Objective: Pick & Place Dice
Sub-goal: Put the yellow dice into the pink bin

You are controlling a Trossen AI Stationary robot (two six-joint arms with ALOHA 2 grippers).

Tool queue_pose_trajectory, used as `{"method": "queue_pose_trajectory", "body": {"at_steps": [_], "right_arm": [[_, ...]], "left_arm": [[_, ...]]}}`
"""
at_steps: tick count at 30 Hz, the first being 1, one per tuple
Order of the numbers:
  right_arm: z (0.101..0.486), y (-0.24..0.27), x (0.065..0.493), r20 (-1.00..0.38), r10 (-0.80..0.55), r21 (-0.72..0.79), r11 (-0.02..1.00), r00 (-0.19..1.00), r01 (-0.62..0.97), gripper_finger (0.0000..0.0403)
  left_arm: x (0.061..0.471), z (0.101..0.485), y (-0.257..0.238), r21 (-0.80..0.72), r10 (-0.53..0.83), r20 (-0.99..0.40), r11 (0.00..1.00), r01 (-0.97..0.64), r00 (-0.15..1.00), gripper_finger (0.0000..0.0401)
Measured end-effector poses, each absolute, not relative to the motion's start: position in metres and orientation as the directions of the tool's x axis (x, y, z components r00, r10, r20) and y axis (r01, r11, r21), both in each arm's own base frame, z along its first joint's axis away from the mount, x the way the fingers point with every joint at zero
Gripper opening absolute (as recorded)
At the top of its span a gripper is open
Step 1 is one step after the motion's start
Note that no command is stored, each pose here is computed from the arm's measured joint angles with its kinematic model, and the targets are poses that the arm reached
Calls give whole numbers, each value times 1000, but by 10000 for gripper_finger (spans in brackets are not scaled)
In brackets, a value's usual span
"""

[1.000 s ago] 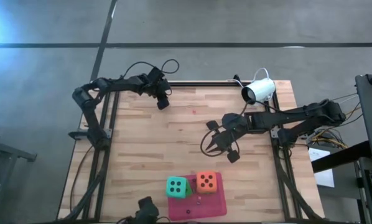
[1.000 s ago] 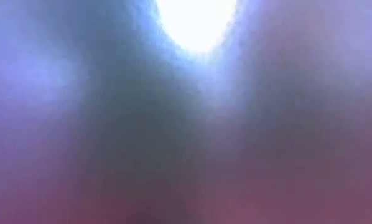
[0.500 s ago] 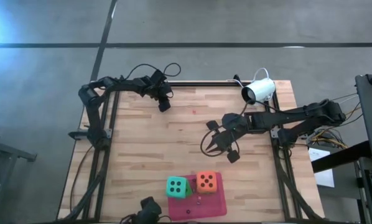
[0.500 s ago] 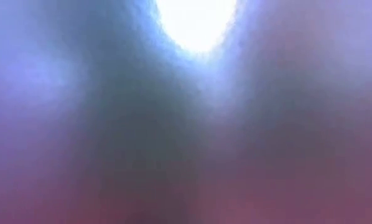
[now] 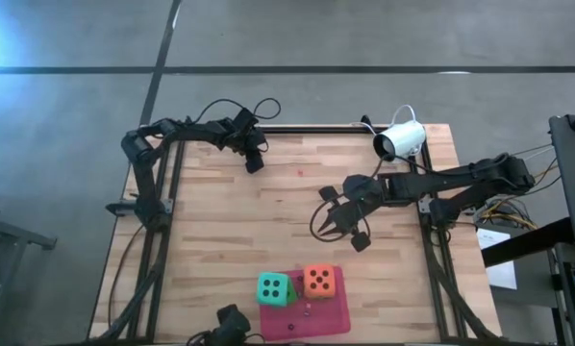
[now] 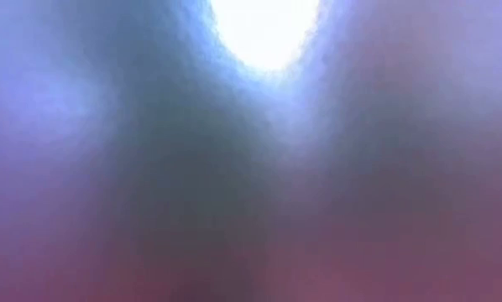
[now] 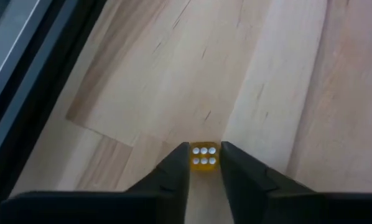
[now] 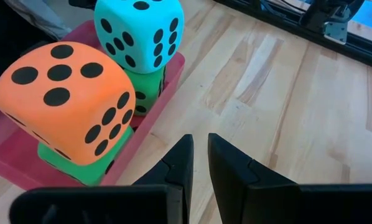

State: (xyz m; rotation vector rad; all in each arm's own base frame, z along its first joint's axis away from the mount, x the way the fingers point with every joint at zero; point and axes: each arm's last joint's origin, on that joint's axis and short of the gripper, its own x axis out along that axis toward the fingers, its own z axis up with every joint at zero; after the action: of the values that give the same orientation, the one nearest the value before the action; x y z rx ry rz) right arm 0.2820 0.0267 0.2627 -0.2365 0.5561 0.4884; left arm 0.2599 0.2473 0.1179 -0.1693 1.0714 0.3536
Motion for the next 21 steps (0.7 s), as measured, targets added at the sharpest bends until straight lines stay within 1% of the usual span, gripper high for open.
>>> {"method": "queue_pose_trajectory", "body": {"at_steps": [4, 13, 15, 18, 21], "right_arm": [[263, 27, 282, -556, 378, -81, 861, 740, -501, 44], [263, 27, 282, -556, 378, -63, 869, 740, -491, 44], [263, 27, 282, -556, 378, -63, 869, 740, -491, 43], [263, 27, 282, -556, 378, -63, 869, 740, -491, 44], [263, 26, 282, -556, 377, -63, 870, 741, -490, 43]], "left_arm": [[260, 118, 247, 39, 199, -883, 934, -356, 426, 46], [258, 123, 245, 62, 208, -882, 941, -334, 422, 45], [254, 132, 242, 71, 219, -889, 934, -351, 403, 45], [252, 160, 238, 94, 262, -855, 927, -363, 448, 45], [249, 187, 223, 107, 283, -826, 928, -357, 488, 45]]}}
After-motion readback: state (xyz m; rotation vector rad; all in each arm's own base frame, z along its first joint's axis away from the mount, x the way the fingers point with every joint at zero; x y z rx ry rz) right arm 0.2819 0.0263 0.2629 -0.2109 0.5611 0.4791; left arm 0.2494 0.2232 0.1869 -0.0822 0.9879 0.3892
